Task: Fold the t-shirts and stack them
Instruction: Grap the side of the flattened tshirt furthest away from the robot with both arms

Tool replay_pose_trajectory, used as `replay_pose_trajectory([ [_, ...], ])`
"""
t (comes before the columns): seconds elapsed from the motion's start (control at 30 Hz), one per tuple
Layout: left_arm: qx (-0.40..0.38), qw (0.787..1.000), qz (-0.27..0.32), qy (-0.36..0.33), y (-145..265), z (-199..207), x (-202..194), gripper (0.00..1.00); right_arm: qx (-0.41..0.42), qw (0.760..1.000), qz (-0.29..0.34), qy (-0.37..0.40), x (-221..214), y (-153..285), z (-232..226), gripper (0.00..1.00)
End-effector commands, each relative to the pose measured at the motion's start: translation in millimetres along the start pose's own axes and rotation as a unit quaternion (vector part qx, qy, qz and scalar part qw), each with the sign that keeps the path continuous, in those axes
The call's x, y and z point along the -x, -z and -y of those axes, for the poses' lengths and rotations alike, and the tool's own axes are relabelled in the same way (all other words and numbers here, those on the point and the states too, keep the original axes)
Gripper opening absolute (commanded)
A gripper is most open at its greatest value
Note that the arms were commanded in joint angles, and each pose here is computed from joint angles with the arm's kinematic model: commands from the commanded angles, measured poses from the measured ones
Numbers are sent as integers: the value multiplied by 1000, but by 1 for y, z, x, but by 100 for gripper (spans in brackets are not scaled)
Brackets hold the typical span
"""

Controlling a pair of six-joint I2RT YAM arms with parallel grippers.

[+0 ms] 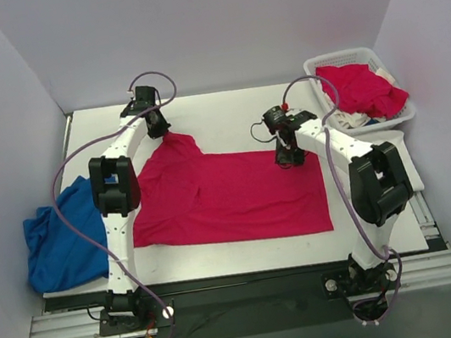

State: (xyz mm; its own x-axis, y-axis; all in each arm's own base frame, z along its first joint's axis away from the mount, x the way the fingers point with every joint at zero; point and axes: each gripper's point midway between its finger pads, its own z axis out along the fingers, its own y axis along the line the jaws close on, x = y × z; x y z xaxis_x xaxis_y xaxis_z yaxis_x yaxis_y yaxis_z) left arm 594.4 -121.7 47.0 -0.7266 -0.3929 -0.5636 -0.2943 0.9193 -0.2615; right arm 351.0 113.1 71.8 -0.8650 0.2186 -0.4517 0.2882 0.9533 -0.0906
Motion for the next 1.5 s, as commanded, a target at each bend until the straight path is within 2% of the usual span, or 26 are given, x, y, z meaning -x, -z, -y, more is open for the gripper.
replay_pose_trajectory([
  [0.0,-36,998,48,-1,44,16,38,0,-51,998,7,-20,23,-10,26,31],
  [0.27,-84,994,76,-7,80,31,50,0,-96,994,-9,-59,59,-49,60,33],
  [0.63,-101,991,82,-11,98,33,51,0,-107,991,-33,-78,76,-82,76,38],
  [1.13,-102,991,84,-9,107,30,47,0,-100,988,-79,-86,64,-102,80,38],
  [1.2,-102,991,84,-9,108,30,47,0,-97,988,-83,-85,62,-103,78,35],
  [1.3,-103,991,86,-10,110,30,48,0,-93,988,-88,-85,60,-104,77,21],
  [1.33,-103,991,85,-10,111,31,47,0,-92,988,-89,-86,60,-103,77,4],
  [1.37,-103,991,87,-10,112,31,49,0,-92,988,-88,-87,60,-103,77,0],
  [1.47,-105,990,92,-10,114,31,54,0,-96,988,-83,-89,63,-100,80,0],
])
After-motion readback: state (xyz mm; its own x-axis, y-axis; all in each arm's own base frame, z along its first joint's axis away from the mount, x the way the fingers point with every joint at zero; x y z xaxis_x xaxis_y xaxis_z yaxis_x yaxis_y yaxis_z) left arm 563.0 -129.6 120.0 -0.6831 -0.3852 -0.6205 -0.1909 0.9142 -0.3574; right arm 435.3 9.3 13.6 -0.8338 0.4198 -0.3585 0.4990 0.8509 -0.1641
